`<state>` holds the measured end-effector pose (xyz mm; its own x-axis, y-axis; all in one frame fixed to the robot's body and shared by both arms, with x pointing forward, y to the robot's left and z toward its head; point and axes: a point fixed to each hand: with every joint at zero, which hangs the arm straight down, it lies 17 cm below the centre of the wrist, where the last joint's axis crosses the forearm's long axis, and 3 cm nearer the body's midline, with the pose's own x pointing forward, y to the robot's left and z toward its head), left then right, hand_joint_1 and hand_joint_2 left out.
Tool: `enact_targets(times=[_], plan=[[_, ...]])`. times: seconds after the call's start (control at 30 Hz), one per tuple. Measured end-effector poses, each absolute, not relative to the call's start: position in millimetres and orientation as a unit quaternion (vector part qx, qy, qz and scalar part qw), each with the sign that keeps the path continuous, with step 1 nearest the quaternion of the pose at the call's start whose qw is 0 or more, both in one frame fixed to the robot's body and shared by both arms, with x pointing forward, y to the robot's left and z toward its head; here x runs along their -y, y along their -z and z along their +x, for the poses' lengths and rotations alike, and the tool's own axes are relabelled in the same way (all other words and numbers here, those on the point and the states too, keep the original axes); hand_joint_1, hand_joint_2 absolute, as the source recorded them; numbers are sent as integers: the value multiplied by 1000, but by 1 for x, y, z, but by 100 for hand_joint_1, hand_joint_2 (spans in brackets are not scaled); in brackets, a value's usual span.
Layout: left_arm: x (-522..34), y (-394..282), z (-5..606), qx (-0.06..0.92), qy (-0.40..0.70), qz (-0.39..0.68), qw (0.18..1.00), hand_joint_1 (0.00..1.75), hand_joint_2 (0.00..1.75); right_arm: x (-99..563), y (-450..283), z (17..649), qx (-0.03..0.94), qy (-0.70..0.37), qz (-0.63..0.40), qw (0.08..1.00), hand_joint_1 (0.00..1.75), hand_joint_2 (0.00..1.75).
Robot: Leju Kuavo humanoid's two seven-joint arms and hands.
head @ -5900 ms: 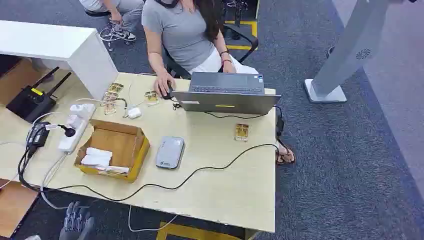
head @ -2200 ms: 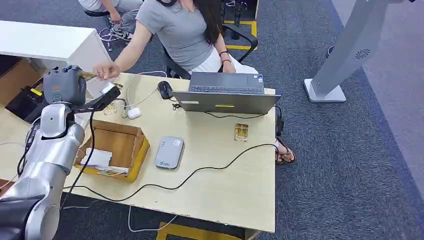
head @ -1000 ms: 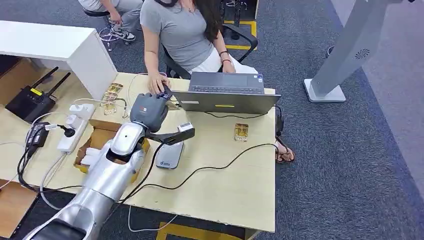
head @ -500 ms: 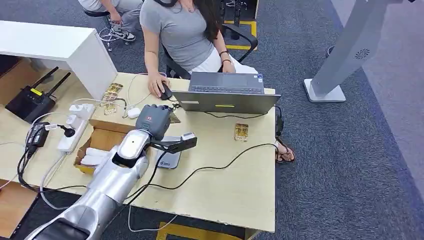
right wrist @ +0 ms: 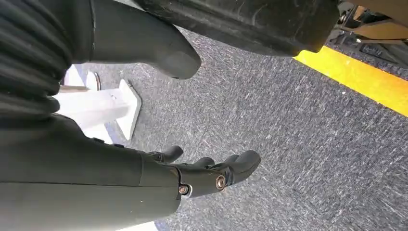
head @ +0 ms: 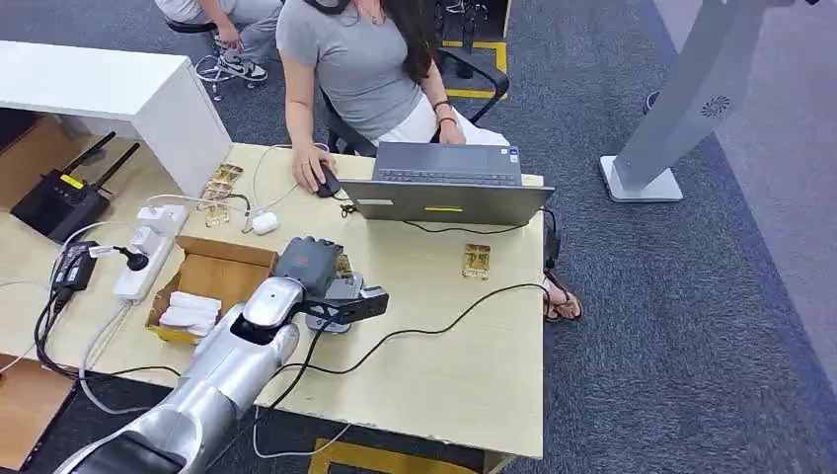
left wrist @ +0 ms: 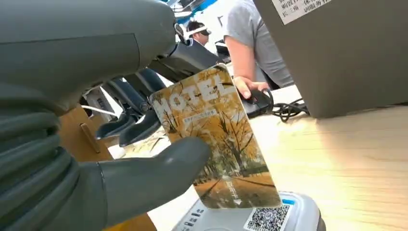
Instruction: Pass the card to the sensor for recognition and then transmit it.
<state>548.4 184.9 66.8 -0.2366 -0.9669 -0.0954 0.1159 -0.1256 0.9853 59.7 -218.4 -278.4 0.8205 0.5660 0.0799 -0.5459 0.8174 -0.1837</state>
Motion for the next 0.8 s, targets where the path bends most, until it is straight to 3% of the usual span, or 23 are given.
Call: enact_targets(times=[0.43,0.8], plan=[[-195,-86,559,502,577,469,443,175,175,218,278,60,66,-290,-76,952,0,175],[-301,-279,625,513,431,659,342,175,175,218,278,59,65,-303,-75,948,0,175]])
